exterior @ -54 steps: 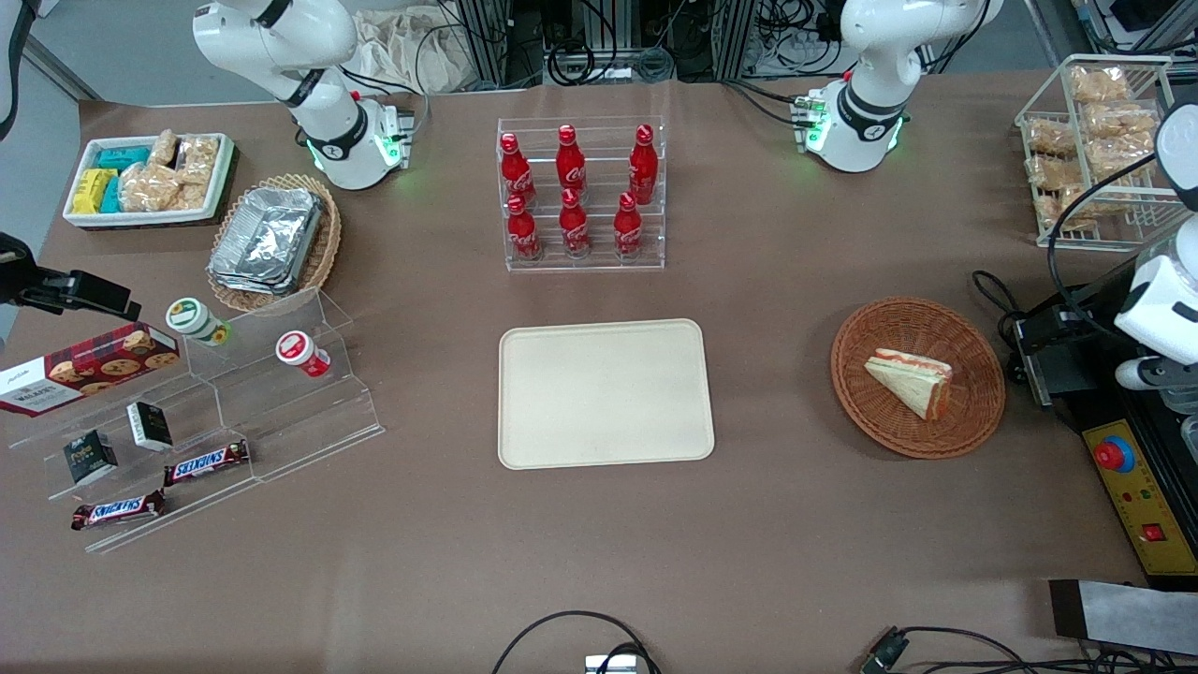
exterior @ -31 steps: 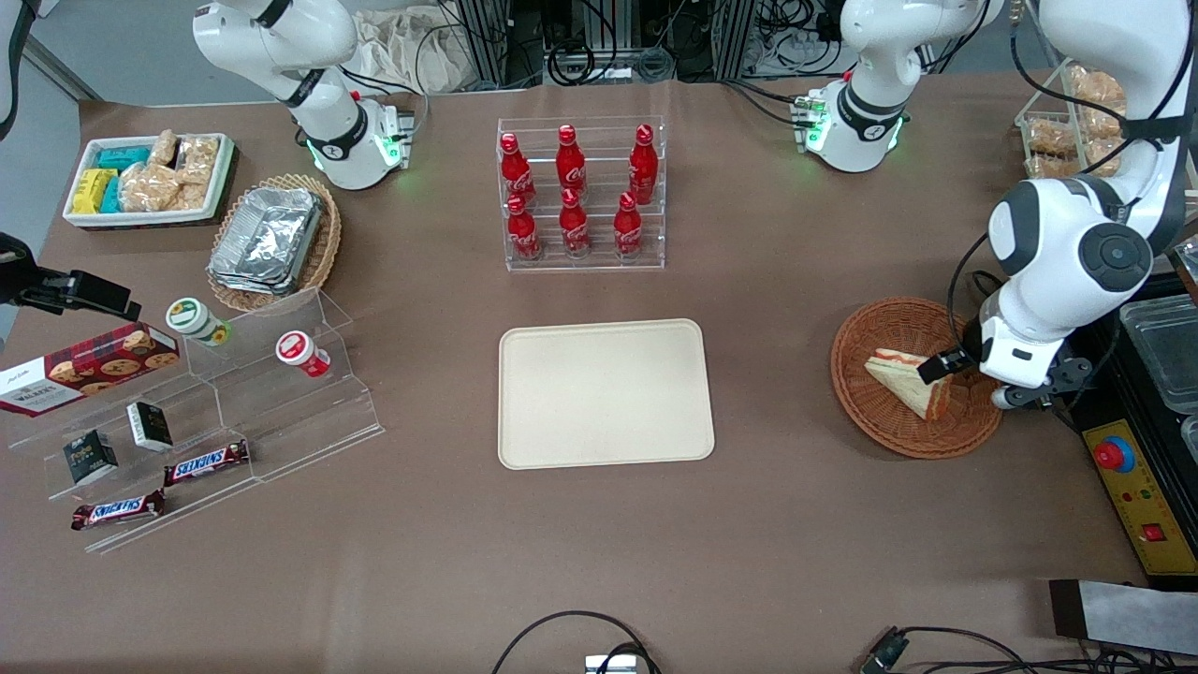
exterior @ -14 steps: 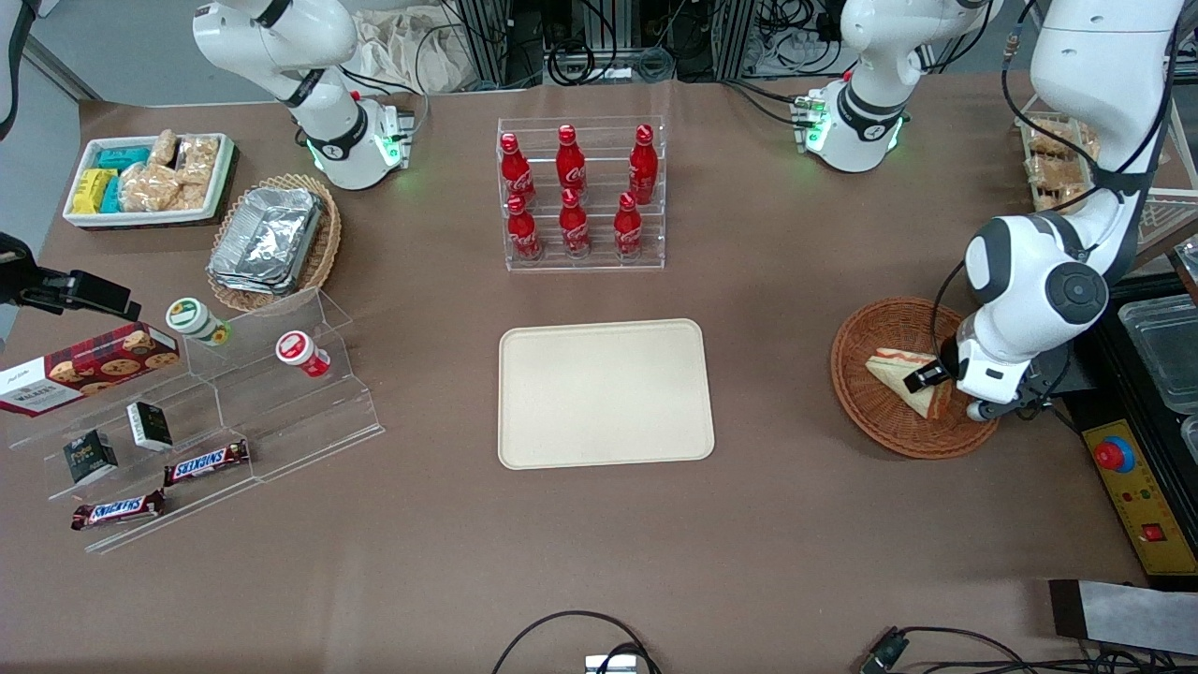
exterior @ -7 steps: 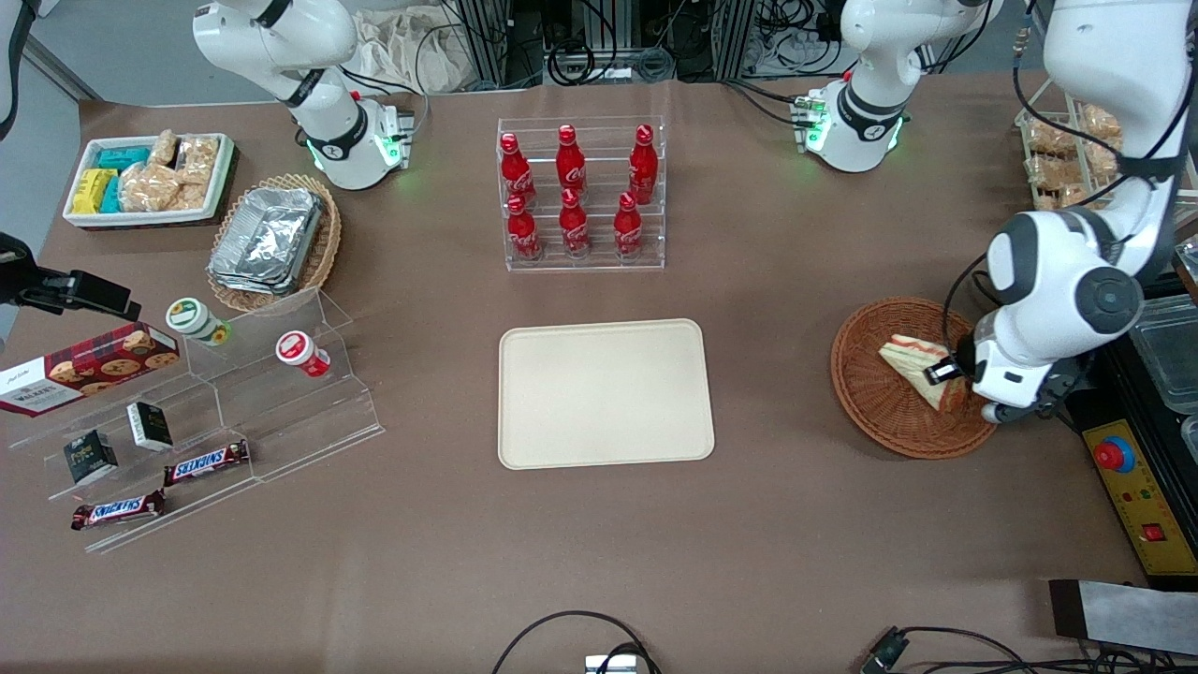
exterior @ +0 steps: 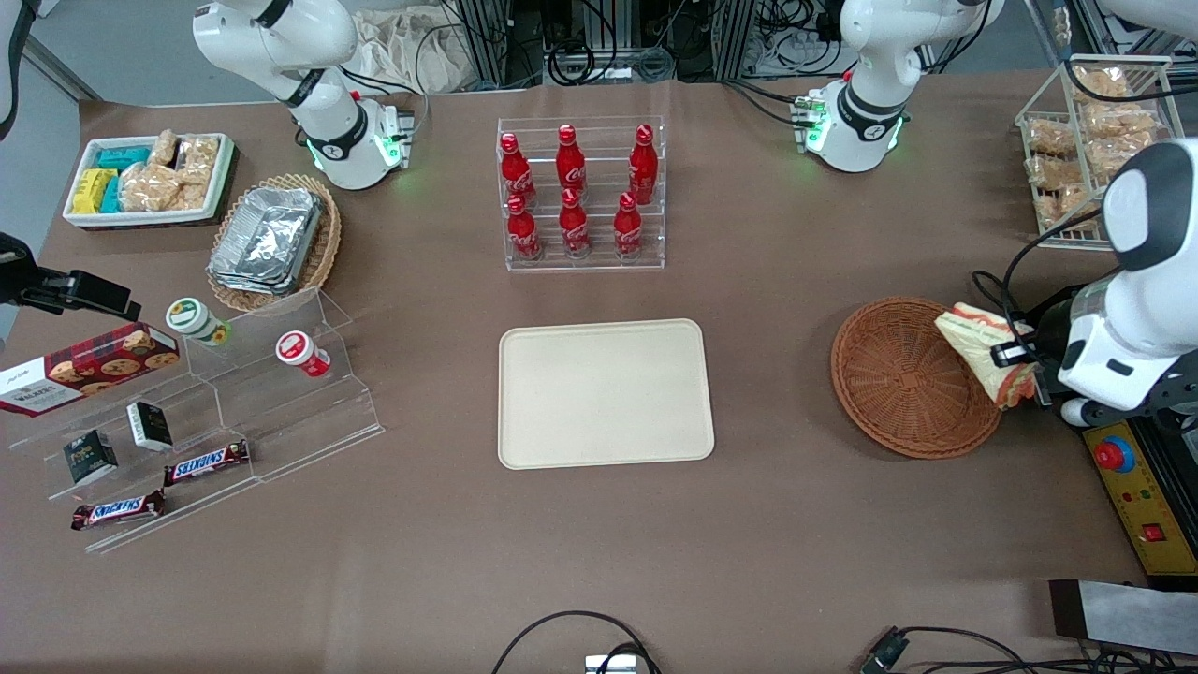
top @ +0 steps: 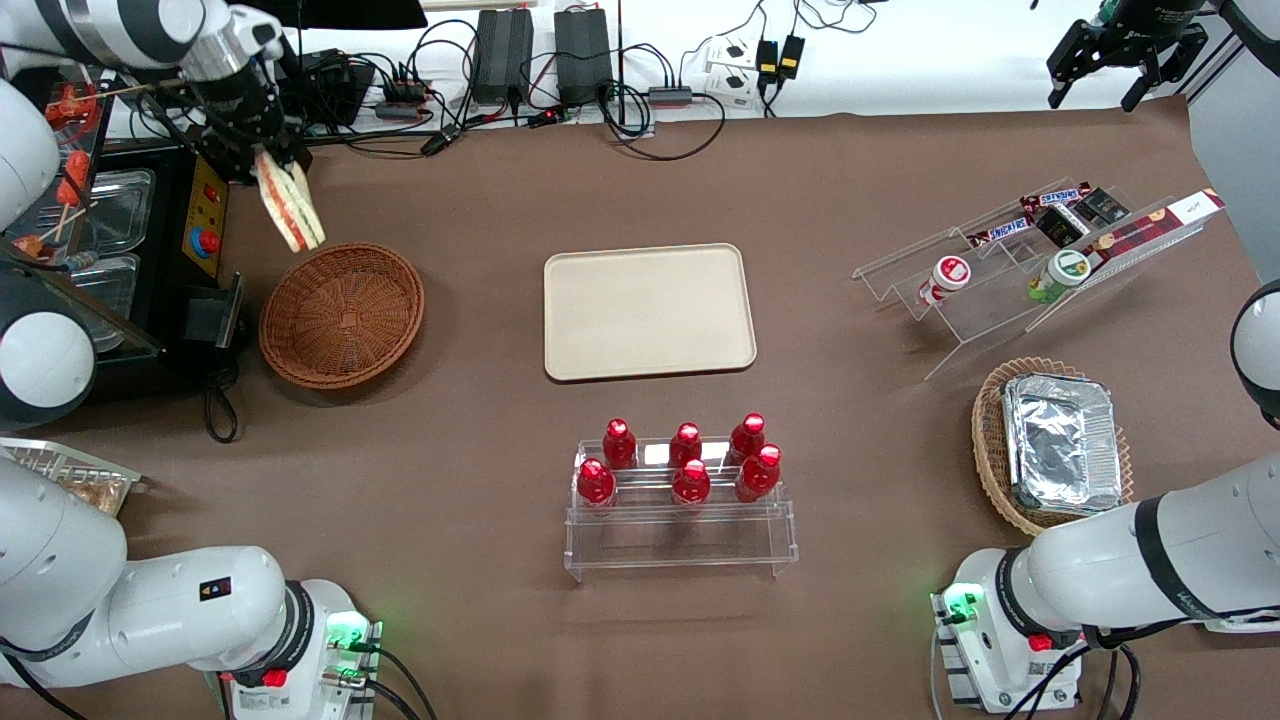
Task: Place sandwich from basket to tray
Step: 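Carry the sandwich with the left gripper over the beige tray and lower it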
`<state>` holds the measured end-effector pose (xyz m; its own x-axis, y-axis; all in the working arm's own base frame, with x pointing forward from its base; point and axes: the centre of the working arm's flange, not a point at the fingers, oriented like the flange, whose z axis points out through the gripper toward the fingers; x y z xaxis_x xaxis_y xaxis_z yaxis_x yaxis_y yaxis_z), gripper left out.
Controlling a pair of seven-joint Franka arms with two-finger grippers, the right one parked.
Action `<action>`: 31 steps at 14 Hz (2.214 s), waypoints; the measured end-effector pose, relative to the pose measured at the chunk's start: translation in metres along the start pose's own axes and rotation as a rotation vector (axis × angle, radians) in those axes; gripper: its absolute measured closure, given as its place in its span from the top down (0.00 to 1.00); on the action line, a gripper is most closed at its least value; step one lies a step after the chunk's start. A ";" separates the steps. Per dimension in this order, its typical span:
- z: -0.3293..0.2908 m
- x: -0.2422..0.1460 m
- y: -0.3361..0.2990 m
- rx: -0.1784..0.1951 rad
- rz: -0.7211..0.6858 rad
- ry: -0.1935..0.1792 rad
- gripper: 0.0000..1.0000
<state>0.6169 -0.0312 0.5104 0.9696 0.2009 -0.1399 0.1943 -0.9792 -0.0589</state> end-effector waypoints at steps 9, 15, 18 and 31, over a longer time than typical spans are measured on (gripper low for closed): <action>0.080 -0.030 0.245 0.002 0.309 -0.012 0.21; 0.176 -0.053 0.350 -0.033 0.350 0.008 0.21; 0.214 -0.048 0.363 -0.051 0.355 0.013 0.21; 0.273 -0.067 0.380 -0.015 0.231 -0.046 0.52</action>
<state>0.5849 -0.4088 0.2279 0.9808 -0.0281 -0.1928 -0.0297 -0.9995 -0.0053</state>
